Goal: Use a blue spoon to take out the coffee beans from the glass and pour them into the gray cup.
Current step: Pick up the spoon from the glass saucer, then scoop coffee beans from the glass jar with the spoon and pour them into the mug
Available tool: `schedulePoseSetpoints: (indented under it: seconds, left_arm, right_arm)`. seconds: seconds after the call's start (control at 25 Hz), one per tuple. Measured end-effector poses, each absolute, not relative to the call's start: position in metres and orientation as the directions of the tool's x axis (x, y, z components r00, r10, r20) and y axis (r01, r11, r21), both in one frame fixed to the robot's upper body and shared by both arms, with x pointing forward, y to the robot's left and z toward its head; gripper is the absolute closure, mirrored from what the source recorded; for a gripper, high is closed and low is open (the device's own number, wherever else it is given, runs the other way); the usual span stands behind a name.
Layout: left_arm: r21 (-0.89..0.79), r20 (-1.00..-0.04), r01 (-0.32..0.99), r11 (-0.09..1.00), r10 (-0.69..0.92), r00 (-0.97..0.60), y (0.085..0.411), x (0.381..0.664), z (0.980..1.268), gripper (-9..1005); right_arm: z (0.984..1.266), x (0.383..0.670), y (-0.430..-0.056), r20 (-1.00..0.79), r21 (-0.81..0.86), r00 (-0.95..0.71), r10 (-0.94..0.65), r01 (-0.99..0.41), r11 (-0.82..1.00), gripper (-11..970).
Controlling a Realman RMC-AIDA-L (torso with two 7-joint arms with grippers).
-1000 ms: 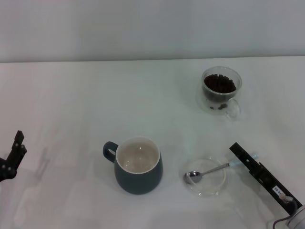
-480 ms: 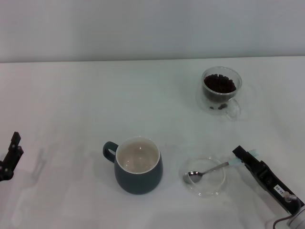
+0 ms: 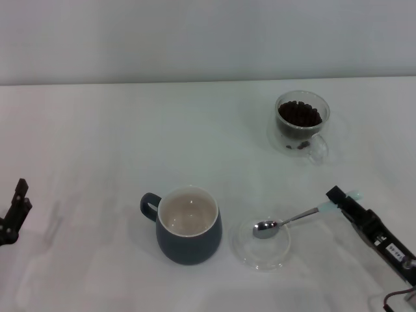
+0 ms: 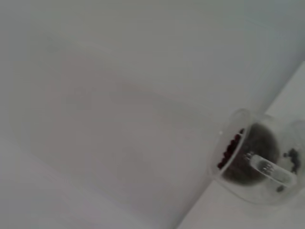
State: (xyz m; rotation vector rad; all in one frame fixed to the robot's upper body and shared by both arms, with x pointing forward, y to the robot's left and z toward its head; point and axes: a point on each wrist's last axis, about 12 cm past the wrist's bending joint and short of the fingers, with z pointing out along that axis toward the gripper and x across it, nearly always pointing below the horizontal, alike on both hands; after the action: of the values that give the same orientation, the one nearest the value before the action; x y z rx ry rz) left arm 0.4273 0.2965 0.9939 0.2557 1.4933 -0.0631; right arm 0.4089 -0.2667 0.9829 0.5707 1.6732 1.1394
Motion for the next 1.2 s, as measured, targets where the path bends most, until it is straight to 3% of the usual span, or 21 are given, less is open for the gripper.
schedulePoseSetpoints:
  seconds: [0.44,0.6,0.72,0.92,1.2]
  left_arm:
    - [0.116,-0.987,0.177,0.977,0.094,0.127,0.294,0.436,1.001,237]
    - [0.094,-0.99,0.172,0.98,0.073,0.123,0.291,0.436,1.001,238]
    - [-0.093,-0.992,0.109,0.99,-0.101,0.077,0.297,0.439,0.998,239]
    - [-0.252,-0.966,0.037,0.967,-0.254,0.051,0.306,0.444,0.996,240]
    - [-0.276,-0.96,0.019,0.961,-0.277,0.031,0.305,0.447,0.994,239]
  right_arm:
    - [1.007,0.435,-0.309,-0.594,0.802,-0.323,0.737,-0.311,0.51,809]
    - [1.036,0.47,-0.331,-0.719,0.678,-0.221,0.659,-0.432,0.595,807]
    - [1.062,0.512,-0.344,-0.831,0.536,-0.159,0.533,-0.484,0.692,806]
    - [1.082,0.546,-0.346,-0.911,0.403,-0.141,0.388,-0.506,0.763,803]
    - [1.097,0.576,-0.336,-0.973,0.229,-0.101,0.208,-0.533,0.814,799]
